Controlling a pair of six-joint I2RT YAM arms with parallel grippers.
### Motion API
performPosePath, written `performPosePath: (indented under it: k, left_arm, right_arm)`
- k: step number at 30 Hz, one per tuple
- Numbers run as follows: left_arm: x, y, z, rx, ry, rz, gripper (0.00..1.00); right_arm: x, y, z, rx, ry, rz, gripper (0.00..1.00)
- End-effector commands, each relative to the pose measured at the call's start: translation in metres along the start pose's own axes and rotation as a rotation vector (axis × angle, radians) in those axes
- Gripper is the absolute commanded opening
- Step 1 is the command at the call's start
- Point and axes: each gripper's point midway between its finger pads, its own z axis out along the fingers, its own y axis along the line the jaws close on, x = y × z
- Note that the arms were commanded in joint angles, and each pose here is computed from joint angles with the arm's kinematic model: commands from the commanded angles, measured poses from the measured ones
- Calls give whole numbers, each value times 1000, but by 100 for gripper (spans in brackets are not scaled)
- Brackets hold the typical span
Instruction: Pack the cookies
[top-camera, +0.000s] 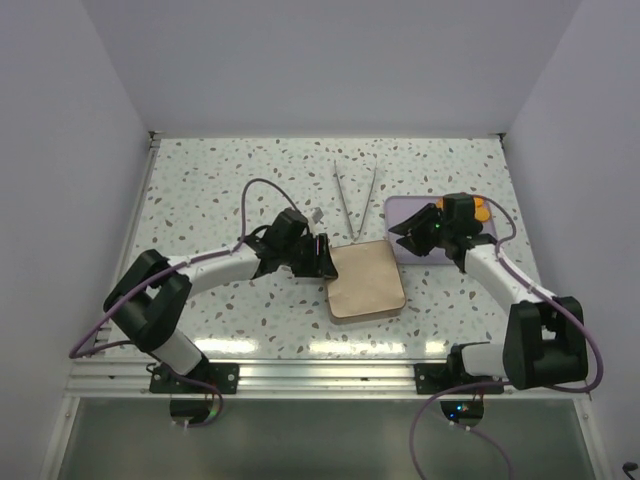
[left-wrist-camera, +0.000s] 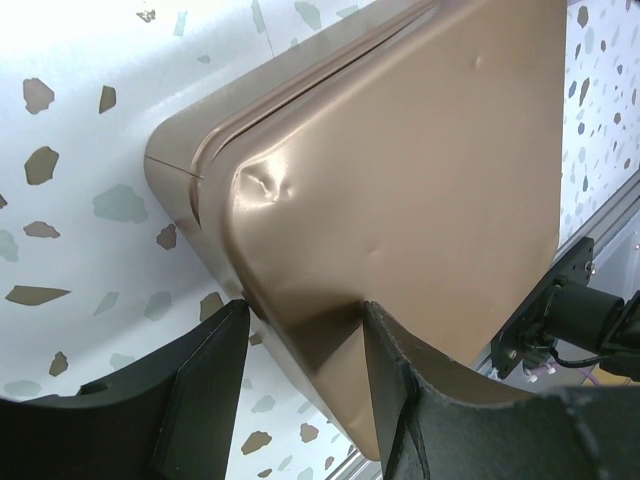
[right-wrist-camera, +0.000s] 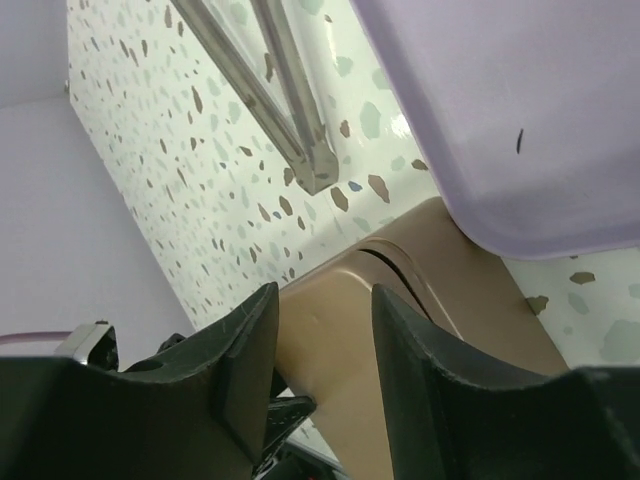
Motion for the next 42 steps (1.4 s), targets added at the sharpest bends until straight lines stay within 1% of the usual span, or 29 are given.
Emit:
performPosePath:
  k: [1, 3, 4, 6, 7, 8, 9, 10, 11, 13, 18, 20, 22, 23, 26, 29, 35, 42]
  left_arm:
    - [-26, -19, -3, 58, -57, 45, 54]
    - [-26, -18, -3, 56, -56, 45, 55]
    - [-26, -19, -2, 59, -53, 49, 54]
    - [-27, -19, -2, 61, -57, 48, 54]
    - [-26, -19, -2, 61, -52, 48, 54]
    - [-27, -18, -2, 60, -52, 48, 54]
    - [-27, -18, -2, 61, -53, 48, 54]
    - [-27, -18, -2, 62, -51, 50, 54]
    - [-27, -17, -1, 59, -51, 49, 54]
    - [-27, -16, -1, 59, -48, 47, 54]
    - [-28, -16, 1, 60, -47, 44, 54]
    - [-28, -16, 1, 59, -45, 45, 54]
    - [-30, -16, 0, 58, -45, 46, 54]
    - [-31, -16, 0, 57, -46, 48, 54]
    - [-35, -17, -3, 49, -49, 49, 54]
    - [-41, -19, -8, 44, -66, 51, 54]
    - [-41, -18, -13, 42, -78, 39, 54]
    - [-50, -25, -20, 42, -106, 42, 54]
  right_arm:
    - [-15, 25, -13, -48, -63, -85, 42]
    - [-12, 33, -13, -86, -42, -82, 38]
    - [-12, 39, -12, -112, -39, -85, 32]
    - [-9, 39, -11, -129, -23, -70, 23]
    - [-9, 42, -11, -147, -25, -71, 13]
    - [-6, 37, -9, -142, -18, -65, 8]
    - [-4, 39, -9, -154, -12, -59, 2]
    - [-1, 42, -9, -178, -10, -64, 0]
    - [5, 38, -7, -178, 6, -58, 0]
    - [11, 49, -5, -239, 21, -66, 0]
    - [23, 43, 8, -253, 68, -65, 0]
    - [28, 23, 19, -200, 84, -46, 0]
    - [29, 13, 26, -187, 82, -26, 0]
    - [32, -2, 34, -147, 90, -7, 0]
    - [34, -18, 48, -113, 99, 22, 0]
    - [34, -22, 57, -109, 108, 30, 0]
    - [27, -3, 52, -150, 93, 5, 0]
    - [13, 36, 25, -189, 57, -96, 0]
